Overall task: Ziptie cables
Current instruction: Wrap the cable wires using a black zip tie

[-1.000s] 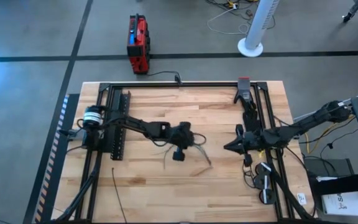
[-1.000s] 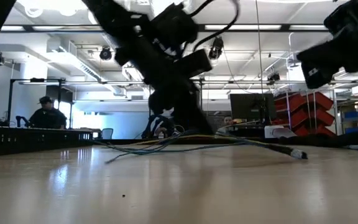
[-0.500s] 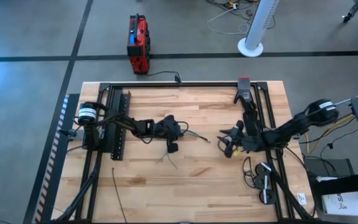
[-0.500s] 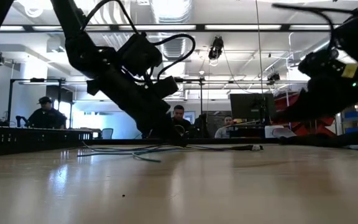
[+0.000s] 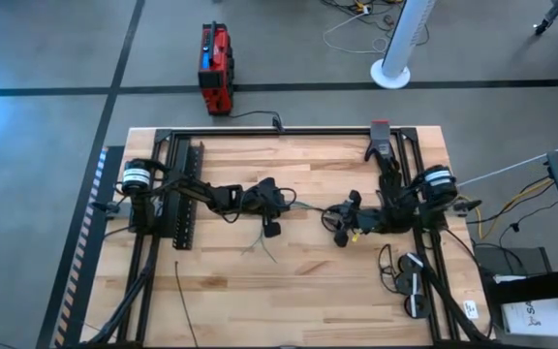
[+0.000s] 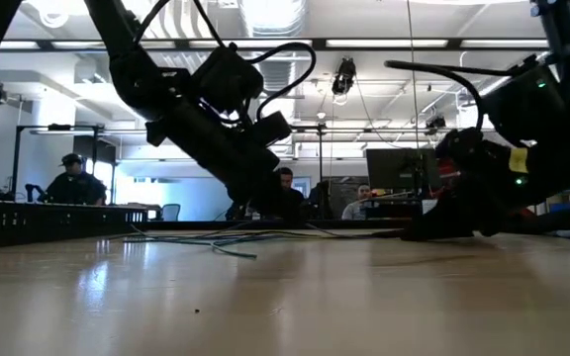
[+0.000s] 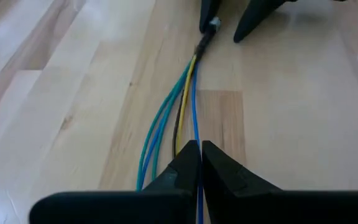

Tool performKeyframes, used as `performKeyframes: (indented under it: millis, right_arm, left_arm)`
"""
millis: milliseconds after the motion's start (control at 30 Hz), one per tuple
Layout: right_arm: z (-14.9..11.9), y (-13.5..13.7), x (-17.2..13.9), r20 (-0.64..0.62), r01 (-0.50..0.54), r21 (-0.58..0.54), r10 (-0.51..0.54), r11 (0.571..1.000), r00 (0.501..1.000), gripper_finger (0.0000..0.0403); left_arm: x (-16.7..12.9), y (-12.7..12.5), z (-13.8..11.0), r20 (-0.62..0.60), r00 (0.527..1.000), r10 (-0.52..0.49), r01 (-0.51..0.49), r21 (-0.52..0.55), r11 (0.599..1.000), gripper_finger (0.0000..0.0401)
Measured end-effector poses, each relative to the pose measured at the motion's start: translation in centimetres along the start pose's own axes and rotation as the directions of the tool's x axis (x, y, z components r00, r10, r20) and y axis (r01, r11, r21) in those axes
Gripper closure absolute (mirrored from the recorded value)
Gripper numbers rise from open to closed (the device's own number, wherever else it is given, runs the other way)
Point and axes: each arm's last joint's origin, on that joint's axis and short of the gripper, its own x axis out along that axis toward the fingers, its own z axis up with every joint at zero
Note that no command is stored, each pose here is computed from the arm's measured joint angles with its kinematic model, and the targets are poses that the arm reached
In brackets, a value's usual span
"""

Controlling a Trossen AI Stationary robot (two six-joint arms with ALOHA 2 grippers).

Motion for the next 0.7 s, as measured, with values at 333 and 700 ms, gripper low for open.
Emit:
performKeyframes:
  millis: [333, 700]
  right_arm:
    - [-0.68, -0.02, 0.8, 0.024, 0.003, -0.036, -0.002, 0.999, 1.0, 0.0324]
    - [0.19, 0.05, 0.45, 0.033, -0.003, -0.201, 0.009, 0.98, 0.999, 0.0394]
  left_arm:
    - [0.0, -0.02, -0.09, -0.009, 1.0, -0.001, 0.001, 0.001, 1.0, 0.0401]
    - [-0.01, -0.03, 0.01, 0.002, 1.0, 0.002, -0.002, -0.033, 0.999, 0.0399]
